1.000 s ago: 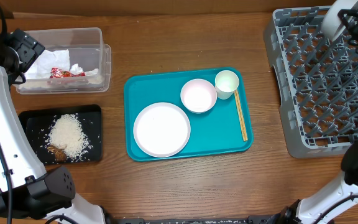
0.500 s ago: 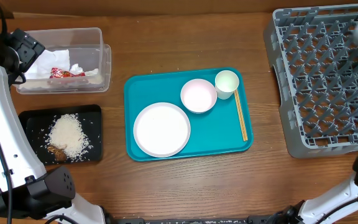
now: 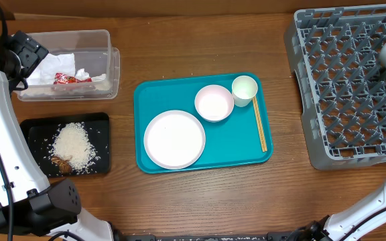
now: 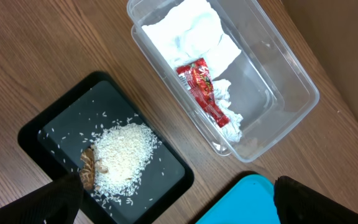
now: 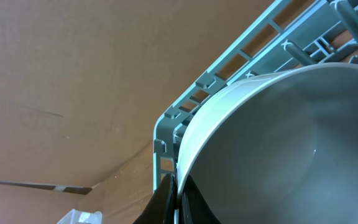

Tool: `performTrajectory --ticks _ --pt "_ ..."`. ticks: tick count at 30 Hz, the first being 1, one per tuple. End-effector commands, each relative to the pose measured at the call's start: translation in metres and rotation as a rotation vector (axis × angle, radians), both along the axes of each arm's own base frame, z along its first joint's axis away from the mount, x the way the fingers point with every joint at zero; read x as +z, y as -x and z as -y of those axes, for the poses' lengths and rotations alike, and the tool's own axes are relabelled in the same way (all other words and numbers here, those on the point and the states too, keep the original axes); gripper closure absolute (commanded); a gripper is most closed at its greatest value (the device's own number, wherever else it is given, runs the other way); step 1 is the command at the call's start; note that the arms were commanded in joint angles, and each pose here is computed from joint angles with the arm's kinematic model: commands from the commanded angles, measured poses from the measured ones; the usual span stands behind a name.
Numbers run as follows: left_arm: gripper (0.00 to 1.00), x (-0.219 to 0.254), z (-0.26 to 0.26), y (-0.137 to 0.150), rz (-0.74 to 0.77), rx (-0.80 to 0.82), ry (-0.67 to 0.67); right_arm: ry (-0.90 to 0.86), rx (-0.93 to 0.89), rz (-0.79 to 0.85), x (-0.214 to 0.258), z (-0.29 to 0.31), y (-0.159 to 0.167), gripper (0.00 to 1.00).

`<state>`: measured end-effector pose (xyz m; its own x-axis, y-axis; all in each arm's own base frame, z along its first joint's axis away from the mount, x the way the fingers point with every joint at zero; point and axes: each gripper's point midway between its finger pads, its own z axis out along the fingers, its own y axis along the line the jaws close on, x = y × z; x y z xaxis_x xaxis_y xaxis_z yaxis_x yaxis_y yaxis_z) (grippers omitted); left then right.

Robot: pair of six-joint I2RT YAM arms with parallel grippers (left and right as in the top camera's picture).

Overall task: Sort waste into correct bins and load items into the dishwasher
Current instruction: 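Lift the green bowl right and place it into the grey dish rack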

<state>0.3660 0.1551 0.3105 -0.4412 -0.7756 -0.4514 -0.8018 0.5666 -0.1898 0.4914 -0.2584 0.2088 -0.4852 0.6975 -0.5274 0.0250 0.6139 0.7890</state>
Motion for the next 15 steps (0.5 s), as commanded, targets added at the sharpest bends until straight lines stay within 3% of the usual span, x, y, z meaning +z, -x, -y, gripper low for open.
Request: performTrajectory --ticks 1,10,15 --pt "0.00 -0.003 0.000 -0.003 -0.015 -0.017 -0.016 -0.003 -0.015 -0.004 -0.007 0.012 0.007 0.96" --pt "0.00 -0.003 0.000 -0.003 -0.014 -0.017 -0.016 -0.062 -0.045 -0.059 -0.025 0.024 0.019 0.96" --pt "0.00 -0.003 0.000 -0.003 -0.015 -0.017 -0.016 -0.084 0.012 -0.008 -0.015 0.015 0.019 0.96"
